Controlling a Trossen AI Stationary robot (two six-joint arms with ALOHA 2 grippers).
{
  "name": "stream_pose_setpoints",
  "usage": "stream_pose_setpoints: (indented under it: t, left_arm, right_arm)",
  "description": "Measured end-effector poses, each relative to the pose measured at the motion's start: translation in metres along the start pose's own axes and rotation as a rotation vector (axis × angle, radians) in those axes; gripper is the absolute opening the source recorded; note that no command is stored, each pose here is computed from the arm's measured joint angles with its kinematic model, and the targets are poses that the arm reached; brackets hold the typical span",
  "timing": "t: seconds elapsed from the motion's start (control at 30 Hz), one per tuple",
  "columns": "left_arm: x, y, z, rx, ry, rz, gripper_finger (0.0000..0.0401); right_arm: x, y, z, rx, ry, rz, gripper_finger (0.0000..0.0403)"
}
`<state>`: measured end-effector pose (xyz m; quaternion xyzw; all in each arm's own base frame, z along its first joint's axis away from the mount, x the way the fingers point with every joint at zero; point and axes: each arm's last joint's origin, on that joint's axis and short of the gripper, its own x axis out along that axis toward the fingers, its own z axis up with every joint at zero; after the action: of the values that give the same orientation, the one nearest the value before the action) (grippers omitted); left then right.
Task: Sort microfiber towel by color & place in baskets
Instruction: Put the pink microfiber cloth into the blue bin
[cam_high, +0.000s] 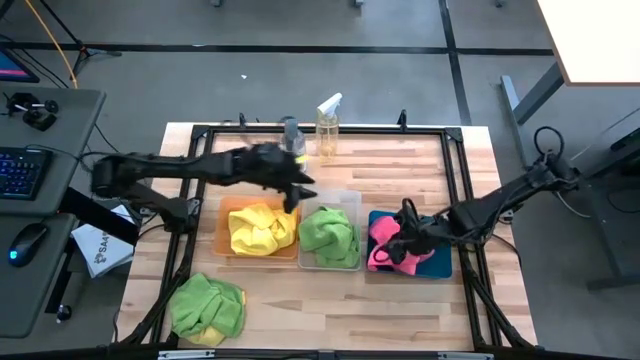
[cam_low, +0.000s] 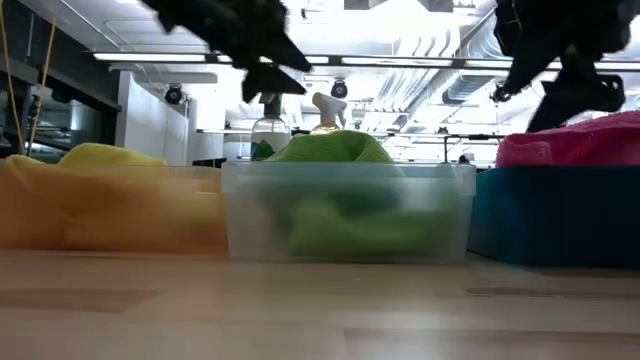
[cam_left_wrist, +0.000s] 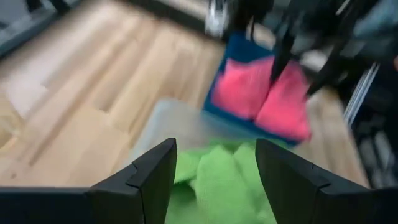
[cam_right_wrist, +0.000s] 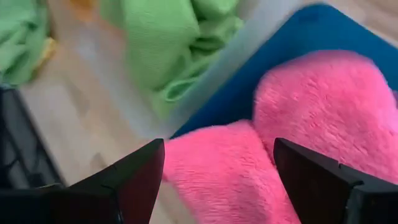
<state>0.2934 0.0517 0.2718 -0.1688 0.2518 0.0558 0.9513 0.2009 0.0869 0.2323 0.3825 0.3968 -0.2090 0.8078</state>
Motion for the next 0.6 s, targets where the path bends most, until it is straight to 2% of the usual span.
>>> stream_pose_setpoints:
  t: [0.13,0.3,0.6]
  left_arm:
    - [-0.028,0.004,-0.021,-0.06,-0.134,0.022,0.0206]
    - [-0.05,0.003,-0.035,-0.13,-0.209,0.025,0.0206]
    - [-0.065,0.002,-0.035,-0.126,-0.249,0.043,0.0206]
  right_arm:
    - [0.01,-0.014,-0.006,0.041,0.019,-0.191,0.0298]
    - [0.025,-0.031,-0.01,0.089,0.09,-0.44,0.0298]
    - [0.067,-0.037,-0.019,0.081,0.2,-0.608,0.0298]
